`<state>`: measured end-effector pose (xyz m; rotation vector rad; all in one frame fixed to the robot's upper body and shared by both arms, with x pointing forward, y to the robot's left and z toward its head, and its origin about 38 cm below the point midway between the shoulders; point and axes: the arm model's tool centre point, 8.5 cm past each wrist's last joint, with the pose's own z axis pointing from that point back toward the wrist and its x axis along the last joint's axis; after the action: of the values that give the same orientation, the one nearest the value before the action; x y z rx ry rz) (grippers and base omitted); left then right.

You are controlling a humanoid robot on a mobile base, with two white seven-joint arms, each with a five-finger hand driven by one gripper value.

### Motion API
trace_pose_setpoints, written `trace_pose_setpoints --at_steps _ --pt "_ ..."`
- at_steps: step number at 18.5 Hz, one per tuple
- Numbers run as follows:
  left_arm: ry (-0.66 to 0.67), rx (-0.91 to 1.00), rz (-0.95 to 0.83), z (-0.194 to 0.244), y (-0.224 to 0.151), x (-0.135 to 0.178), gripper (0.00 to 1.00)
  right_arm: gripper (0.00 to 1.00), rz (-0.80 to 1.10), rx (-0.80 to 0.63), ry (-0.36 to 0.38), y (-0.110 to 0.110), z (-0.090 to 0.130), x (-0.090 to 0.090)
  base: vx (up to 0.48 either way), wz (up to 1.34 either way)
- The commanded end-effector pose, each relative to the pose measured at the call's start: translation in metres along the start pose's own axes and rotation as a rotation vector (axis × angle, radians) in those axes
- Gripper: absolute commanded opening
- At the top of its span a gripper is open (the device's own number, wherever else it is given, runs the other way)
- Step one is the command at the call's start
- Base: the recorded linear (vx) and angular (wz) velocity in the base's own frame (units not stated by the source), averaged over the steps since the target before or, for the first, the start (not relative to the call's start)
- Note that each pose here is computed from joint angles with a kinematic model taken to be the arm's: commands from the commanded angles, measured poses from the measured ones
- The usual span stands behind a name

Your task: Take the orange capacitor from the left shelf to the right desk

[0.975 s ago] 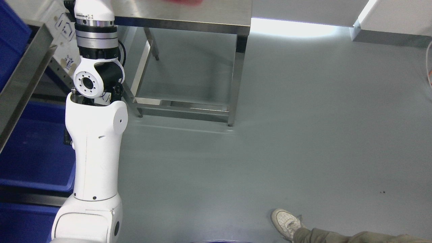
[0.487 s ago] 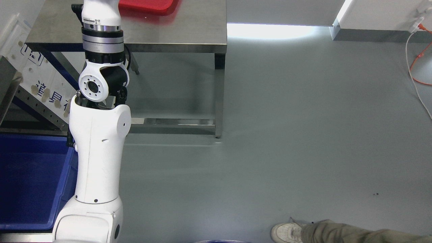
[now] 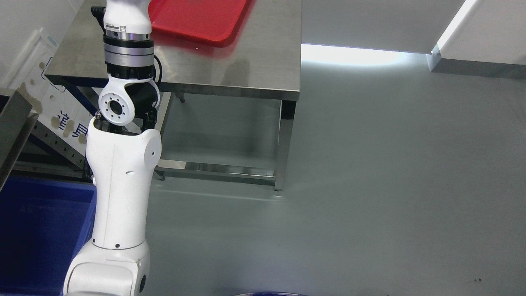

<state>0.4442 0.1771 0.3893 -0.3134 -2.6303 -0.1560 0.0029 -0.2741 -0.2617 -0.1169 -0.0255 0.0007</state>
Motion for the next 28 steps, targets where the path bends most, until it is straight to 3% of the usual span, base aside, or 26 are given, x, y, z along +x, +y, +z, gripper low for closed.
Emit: trace_pose_setpoints --at_steps 1,14,28 --pt "0.007 -0.01 -0.004 0.0015 0.0019 -0.0012 0.02 1.0 -0.007 -0.017 0.004 -0.0113 -0.0003 -0.0072 0.274 0.21" --pt "0.01 -0.008 -0.002 0.005 0.002 -0.0022 0.02 1.0 -0.007 -0.017 0.004 -0.0113 -0.0003 -0.0072 0.205 -0.01" --pt "0.011 -0.008 -0.002 0.005 0.002 -0.0024 0.02 1.0 -0.007 -0.017 0.004 -0.0113 -0.0003 -0.0072 0.051 -0.01"
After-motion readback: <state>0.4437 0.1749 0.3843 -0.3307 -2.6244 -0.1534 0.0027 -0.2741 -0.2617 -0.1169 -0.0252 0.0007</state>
